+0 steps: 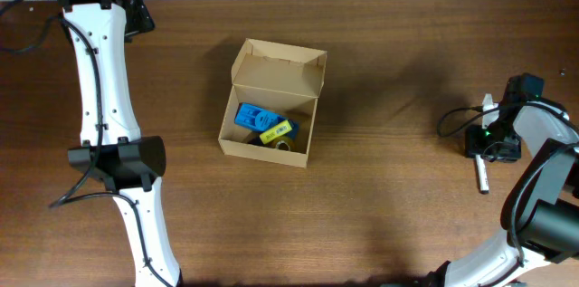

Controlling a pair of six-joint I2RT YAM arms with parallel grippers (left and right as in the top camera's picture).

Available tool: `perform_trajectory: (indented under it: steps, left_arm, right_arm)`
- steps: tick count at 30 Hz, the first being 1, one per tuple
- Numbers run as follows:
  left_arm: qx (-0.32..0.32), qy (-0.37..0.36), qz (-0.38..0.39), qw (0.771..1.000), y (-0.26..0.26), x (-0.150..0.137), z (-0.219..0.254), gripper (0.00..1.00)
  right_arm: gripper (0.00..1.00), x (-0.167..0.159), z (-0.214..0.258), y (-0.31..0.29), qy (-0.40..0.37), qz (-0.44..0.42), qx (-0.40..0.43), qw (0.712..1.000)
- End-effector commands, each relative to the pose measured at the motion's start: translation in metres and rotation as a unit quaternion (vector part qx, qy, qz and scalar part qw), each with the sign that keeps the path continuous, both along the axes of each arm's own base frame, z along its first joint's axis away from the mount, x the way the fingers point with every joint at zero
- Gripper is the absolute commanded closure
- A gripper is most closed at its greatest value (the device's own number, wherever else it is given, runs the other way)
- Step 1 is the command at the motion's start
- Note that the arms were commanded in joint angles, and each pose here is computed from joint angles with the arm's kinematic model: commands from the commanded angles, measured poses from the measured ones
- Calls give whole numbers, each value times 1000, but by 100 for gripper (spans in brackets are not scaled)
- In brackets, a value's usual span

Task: Pack container
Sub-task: 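Move the right gripper to the black-capped marker and grasp it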

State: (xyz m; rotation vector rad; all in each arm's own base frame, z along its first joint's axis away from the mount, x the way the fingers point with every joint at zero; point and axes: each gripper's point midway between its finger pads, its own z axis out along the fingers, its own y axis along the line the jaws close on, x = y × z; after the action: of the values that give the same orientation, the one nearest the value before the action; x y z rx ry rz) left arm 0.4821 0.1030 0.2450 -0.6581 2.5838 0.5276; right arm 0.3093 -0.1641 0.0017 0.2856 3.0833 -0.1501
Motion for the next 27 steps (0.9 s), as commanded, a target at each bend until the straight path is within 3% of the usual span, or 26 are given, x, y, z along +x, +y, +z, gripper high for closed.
perform_trajectory:
  steps: [1, 8, 15, 18, 27]
  left_arm:
    - [4, -22, -3, 1000, 1, -6, 21, 0]
    - [4, -22, -3, 1000, 1, -6, 21, 0]
    - [4, -22, -3, 1000, 1, -6, 21, 1]
    - [4, -23, -3, 1000, 1, -6, 22, 0]
    - [4, -22, -3, 1000, 1, -6, 21, 0]
  right_arm:
    - [54, -3, -6, 5, 4, -6, 11, 1000]
    - [95, -3, -7, 5, 5, -6, 10, 1000]
    - [96, 1, -6, 6, -6, -39, 15, 999]
    - [96, 16, 4, 17, -33, -46, 56, 997]
    - [96, 74, 103, 57, -103, 6, 127, 987]
